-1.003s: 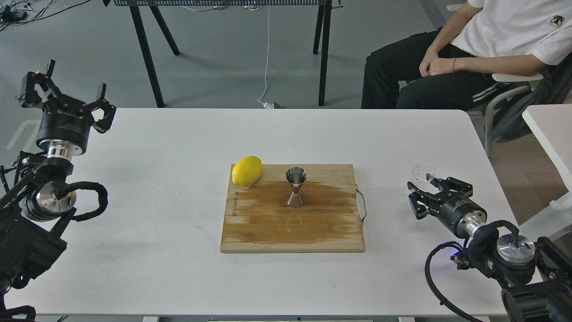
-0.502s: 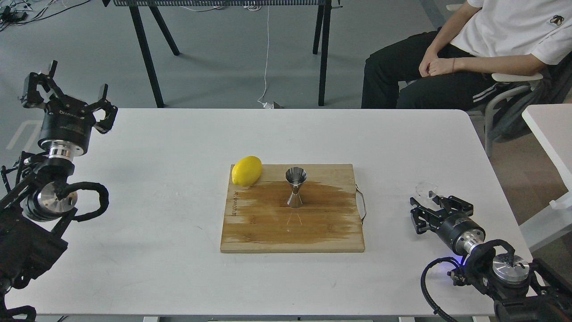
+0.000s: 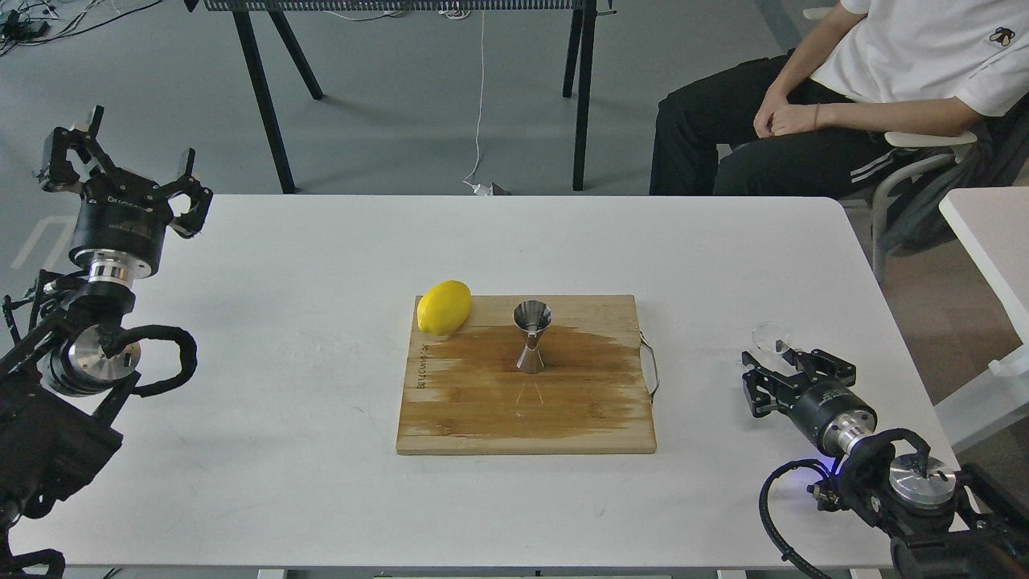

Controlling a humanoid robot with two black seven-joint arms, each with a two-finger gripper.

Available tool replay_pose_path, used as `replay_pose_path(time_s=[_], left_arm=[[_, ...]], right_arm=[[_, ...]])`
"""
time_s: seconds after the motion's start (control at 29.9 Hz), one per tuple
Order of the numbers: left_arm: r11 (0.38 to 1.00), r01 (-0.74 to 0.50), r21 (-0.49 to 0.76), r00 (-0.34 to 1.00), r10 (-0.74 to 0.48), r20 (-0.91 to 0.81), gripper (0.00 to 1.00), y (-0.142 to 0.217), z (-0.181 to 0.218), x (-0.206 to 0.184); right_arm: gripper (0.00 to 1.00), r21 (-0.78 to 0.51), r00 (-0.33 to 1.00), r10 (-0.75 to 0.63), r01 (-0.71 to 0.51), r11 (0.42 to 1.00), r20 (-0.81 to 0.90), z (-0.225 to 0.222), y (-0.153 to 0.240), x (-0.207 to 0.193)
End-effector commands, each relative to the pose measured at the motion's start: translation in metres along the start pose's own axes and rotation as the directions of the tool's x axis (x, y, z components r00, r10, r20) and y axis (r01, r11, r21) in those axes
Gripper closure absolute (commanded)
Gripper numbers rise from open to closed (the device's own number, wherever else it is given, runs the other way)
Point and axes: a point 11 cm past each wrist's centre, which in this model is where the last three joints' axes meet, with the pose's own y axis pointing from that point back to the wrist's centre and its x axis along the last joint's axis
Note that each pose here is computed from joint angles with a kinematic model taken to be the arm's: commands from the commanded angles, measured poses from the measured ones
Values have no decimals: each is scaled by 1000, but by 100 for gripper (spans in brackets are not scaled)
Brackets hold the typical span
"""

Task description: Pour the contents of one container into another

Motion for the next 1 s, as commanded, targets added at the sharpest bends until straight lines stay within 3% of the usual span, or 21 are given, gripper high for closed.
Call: replay_pose_path(time_s=[0.0, 0.1, 0.2, 0.33, 0.57, 0.64, 0.67, 0.97], left_arm=[[1000, 0, 0, 1000, 0, 0, 0, 0, 0, 0], [1000, 0, 0, 1000, 0, 1, 0, 0, 0, 0], [1000, 0, 0, 1000, 0, 3, 0, 0, 1, 0], [1000, -1, -2, 1000, 1, 5, 0, 0, 2, 1], [1000, 1, -1, 1000, -1, 5, 0, 0, 2, 1], [1000, 1, -1, 1000, -1, 5, 0, 0, 2, 1], [1000, 1, -1, 1000, -1, 5, 0, 0, 2, 1], [1000, 1, -4, 1000, -1, 7, 0, 0, 4, 1]], right_arm=[[68, -3, 1000, -1, 1, 1000, -2, 1, -1, -1], [68, -4, 1000, -2, 2, 1000, -1, 2, -2, -1], [50, -3, 1000, -3, 3, 1000, -3, 1, -2, -2], [39, 1, 1000, -1, 1, 1000, -3, 1, -2, -2], [34, 8, 1000, -4, 4, 1000, -2, 0, -2, -2], [21, 9, 1000, -9, 9, 1000, -1, -1, -2, -3], [2, 12, 1000, -11, 11, 1000, -1, -2, -2, -4], [0, -1, 990, -134, 134, 991, -47, -3, -9, -34]])
